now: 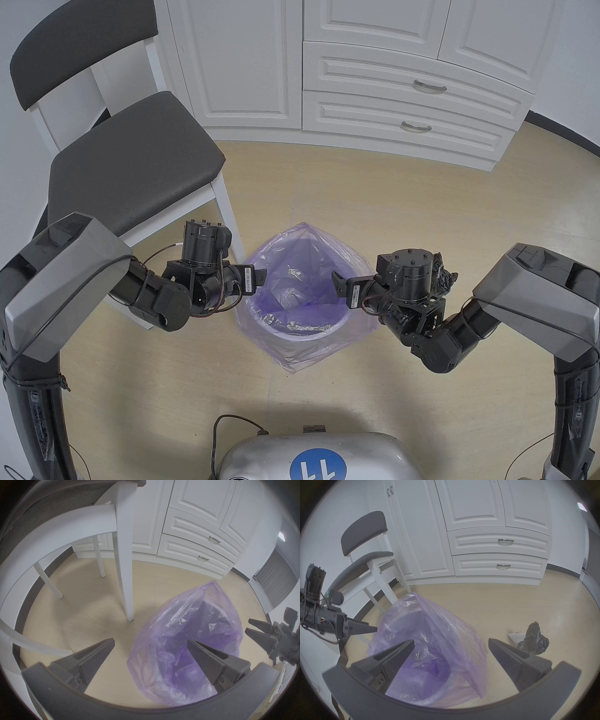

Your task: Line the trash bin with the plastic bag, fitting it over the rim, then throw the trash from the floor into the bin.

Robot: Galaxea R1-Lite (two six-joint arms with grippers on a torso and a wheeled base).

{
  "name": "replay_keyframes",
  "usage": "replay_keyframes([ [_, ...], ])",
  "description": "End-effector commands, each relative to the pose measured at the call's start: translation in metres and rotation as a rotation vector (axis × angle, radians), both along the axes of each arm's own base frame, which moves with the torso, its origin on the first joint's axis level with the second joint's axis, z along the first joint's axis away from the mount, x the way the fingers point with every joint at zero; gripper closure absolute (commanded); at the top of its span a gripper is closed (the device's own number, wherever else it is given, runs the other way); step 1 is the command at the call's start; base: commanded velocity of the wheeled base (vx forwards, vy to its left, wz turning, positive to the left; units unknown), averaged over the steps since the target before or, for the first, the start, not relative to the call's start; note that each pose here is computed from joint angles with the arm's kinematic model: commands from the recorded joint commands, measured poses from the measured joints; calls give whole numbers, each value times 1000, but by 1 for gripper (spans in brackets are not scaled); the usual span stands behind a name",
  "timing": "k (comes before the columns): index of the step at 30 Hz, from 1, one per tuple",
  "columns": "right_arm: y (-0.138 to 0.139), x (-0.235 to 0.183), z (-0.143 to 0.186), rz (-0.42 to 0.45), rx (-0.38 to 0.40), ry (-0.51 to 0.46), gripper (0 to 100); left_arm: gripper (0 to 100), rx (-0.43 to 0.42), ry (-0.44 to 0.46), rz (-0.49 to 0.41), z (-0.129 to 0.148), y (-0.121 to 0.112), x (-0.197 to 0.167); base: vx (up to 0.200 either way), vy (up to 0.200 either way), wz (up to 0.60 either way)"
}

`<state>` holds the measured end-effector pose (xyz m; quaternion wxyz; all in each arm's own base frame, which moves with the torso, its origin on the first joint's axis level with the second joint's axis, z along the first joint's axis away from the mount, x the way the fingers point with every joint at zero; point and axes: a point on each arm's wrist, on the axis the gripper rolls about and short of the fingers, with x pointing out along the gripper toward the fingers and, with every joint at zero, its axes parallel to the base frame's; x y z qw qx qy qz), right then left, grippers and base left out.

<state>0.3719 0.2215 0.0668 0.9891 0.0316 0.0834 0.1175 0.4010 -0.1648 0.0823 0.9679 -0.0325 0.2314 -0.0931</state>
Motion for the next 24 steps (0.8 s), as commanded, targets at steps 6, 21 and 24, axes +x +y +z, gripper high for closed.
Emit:
replay_keyframes([
  [6,1,28,-26,-62,11,-3,0,0,-16,-20,41,-17,1,32,0,0,0],
  [21,-8,71,-28,-178,84,-97,0,0,-119,-84,148,-9,5,59,0,0,0],
  [24,-7,74,-26,-184,105,-111,0,0,-123,-89,151,-9,6,60,0,0,0],
])
